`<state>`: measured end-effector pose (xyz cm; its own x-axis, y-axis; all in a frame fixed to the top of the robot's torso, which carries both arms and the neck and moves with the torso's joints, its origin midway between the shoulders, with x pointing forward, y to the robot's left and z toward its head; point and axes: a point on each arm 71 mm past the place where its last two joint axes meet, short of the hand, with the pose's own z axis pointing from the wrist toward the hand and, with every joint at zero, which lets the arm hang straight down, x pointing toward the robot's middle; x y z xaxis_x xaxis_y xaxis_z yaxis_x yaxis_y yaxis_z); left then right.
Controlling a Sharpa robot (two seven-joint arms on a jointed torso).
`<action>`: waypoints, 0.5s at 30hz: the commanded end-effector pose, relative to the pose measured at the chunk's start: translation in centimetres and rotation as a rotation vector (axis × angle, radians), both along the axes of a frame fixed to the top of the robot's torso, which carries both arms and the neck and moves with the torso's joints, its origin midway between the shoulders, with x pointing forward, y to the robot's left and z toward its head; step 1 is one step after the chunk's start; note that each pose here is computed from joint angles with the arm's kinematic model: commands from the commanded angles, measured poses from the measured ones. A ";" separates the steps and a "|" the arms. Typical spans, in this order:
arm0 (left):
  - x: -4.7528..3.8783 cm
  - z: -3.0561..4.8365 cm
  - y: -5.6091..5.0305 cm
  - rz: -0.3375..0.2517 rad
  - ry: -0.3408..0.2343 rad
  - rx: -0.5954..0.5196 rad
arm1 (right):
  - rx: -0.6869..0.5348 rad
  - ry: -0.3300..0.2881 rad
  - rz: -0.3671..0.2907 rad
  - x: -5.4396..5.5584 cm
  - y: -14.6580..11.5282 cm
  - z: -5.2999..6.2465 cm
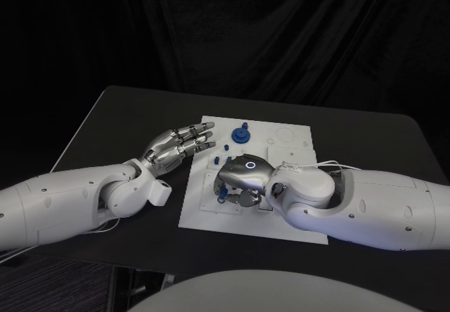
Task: Assemble the parts on the task board
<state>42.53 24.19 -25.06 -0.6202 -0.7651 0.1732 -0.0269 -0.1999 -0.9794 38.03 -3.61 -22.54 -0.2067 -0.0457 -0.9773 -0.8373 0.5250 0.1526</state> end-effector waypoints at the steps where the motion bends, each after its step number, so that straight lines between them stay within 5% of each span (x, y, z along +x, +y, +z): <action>1: -0.05 0.50 0.0 0.012 -0.057 -0.051 | -0.013 0.002 0.010 -0.1 0.1 -0.4; 15: 0.04 0.42 -0.2 0.005 -0.053 -0.051 | -0.007 0.013 0.009 -0.2 0.2 -1.3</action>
